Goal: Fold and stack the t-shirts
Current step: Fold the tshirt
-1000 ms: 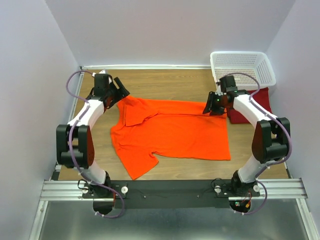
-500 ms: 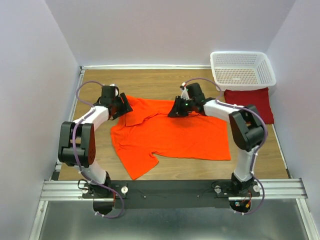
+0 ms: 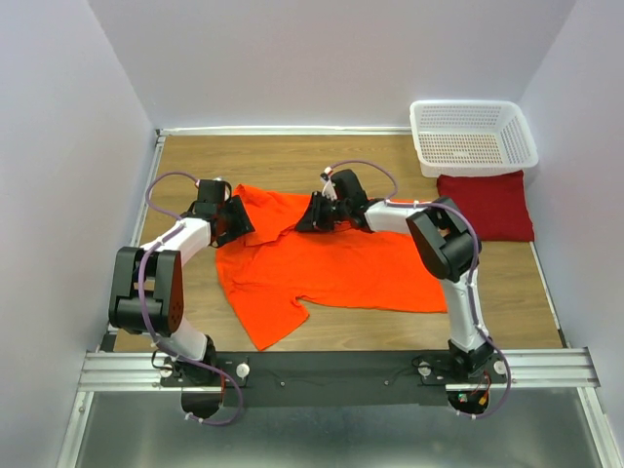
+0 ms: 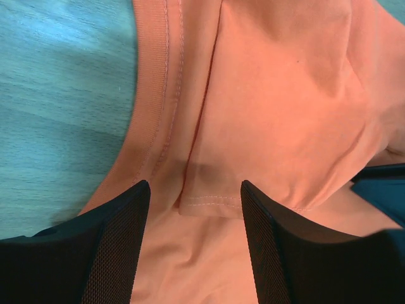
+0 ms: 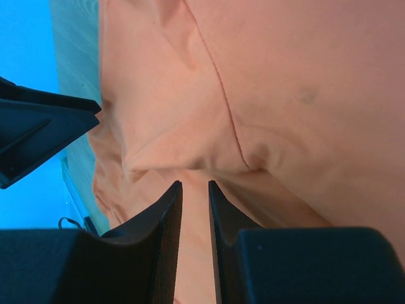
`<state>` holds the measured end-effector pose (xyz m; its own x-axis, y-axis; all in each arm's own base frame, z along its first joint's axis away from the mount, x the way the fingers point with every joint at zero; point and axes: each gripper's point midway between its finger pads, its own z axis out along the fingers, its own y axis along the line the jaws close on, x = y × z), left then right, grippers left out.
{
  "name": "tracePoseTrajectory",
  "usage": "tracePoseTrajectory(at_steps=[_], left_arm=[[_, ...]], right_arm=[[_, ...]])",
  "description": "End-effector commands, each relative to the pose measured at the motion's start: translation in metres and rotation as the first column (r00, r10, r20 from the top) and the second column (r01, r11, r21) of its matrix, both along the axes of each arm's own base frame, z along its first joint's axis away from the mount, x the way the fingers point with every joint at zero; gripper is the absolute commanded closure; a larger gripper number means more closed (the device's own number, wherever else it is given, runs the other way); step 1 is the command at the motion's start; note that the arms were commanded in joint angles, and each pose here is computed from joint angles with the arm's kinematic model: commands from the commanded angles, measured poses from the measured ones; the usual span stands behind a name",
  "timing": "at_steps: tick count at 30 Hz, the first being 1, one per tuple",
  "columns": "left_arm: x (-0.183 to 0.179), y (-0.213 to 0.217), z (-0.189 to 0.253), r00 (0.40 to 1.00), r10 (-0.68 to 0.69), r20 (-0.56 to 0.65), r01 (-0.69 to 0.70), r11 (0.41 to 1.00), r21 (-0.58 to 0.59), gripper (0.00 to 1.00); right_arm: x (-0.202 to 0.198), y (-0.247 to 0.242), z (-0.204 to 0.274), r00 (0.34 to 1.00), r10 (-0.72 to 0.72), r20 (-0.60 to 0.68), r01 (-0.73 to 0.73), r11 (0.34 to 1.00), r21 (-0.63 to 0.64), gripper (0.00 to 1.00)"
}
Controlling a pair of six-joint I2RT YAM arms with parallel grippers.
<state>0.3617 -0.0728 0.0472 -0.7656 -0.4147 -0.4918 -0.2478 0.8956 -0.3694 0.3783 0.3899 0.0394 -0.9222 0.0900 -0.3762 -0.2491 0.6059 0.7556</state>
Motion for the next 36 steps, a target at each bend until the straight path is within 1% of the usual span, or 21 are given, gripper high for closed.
tracePoseTrajectory(at_steps=[1, 11, 17, 21, 27, 32, 36], left_arm=[[-0.003, 0.003, 0.005, 1.000, -0.007, 0.020, 0.007, 0.999, 0.034, 0.33], [-0.006, 0.001, 0.002, 0.999, -0.036, 0.011, 0.036, 0.999, 0.030, 0.33], [-0.005, 0.000, 0.002, 0.999, -0.045, 0.016, 0.045, 0.999, 0.031, 0.33], [-0.004, -0.001, 0.002, 0.999, -0.048, 0.019, 0.047, 0.999, 0.027, 0.33], [-0.004, -0.002, 0.001, 0.998, -0.054, 0.014, 0.053, 0.998, 0.022, 0.33], [-0.005, -0.004, -0.002, 0.998, -0.060, 0.008, 0.060, 0.998, 0.014, 0.34], [-0.004, -0.005, 0.000, 0.998, -0.063, 0.012, 0.062, 0.998, 0.012, 0.36]], right_arm=[[0.002, 0.024, -0.002, 1.000, 0.009, 0.007, -0.010, 0.999, 0.046, 0.70], [0.010, 0.043, -0.007, 0.999, -0.044, 0.014, 0.044, 0.998, 0.040, 0.69], [0.016, 0.046, -0.008, 0.996, -0.086, 0.019, 0.085, 0.996, 0.030, 0.63], [0.020, 0.041, -0.014, 0.991, -0.133, 0.016, 0.133, 0.991, -0.005, 0.59], [0.019, 0.032, -0.025, 0.981, -0.193, 0.001, 0.192, 0.978, -0.082, 0.57], [0.014, 0.037, -0.032, 0.984, -0.178, -0.024, 0.176, 0.981, -0.084, 0.58], [0.016, 0.040, -0.028, 0.985, -0.174, -0.019, 0.172, 0.982, -0.074, 0.67]])
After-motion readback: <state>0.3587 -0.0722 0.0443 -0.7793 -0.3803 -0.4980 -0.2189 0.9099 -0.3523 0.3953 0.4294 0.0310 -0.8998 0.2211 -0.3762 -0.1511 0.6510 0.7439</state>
